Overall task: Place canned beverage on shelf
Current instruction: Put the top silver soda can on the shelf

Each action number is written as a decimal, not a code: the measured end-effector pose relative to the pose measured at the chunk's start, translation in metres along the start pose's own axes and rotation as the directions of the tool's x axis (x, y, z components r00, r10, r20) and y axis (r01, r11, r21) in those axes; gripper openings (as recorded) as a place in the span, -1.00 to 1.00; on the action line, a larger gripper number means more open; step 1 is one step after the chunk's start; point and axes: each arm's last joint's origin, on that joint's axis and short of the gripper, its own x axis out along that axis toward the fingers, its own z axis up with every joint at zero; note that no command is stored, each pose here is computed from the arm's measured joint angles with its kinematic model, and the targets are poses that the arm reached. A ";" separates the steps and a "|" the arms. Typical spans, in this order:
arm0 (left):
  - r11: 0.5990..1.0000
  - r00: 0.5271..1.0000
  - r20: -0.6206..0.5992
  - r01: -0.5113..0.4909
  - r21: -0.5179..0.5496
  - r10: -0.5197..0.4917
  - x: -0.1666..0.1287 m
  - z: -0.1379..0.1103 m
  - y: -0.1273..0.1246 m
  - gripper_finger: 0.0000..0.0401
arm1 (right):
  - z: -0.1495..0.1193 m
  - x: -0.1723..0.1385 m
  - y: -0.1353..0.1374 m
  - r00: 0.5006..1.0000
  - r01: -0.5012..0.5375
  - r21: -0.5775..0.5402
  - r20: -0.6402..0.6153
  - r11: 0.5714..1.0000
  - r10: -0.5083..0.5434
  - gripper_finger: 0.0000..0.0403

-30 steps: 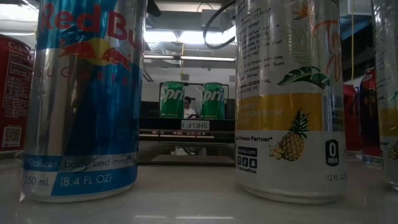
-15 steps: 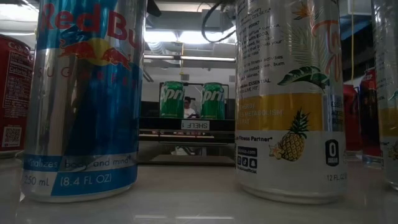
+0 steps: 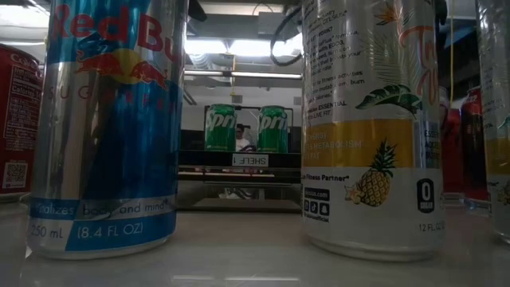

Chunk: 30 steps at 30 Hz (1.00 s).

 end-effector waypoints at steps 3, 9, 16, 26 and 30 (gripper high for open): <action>1.000 1.000 0.000 0.000 0.000 0.000 0.000 0.000 0.000 0.61 | 0.000 0.000 0.001 1.000 -0.004 -0.006 -0.004 1.000 0.004 0.50; 1.000 1.000 0.001 0.001 -0.001 -0.001 0.000 0.000 0.000 0.61 | -0.003 0.004 0.000 0.999 -0.004 -0.029 -0.042 1.000 0.003 0.50; 1.000 1.000 0.001 0.001 -0.001 -0.001 0.000 0.000 0.000 0.61 | -0.005 0.010 -0.002 0.997 -0.014 -0.044 -0.075 0.999 0.011 0.50; 1.000 1.000 0.001 0.001 -0.001 -0.001 0.000 0.000 0.000 0.61 | 0.001 0.010 0.001 1.000 -0.009 -0.052 0.005 0.999 0.009 0.58; 1.000 1.000 0.001 0.001 -0.001 -0.001 0.000 0.000 0.000 0.61 | 0.002 0.010 0.001 1.000 -0.016 -0.056 0.012 0.998 0.017 0.60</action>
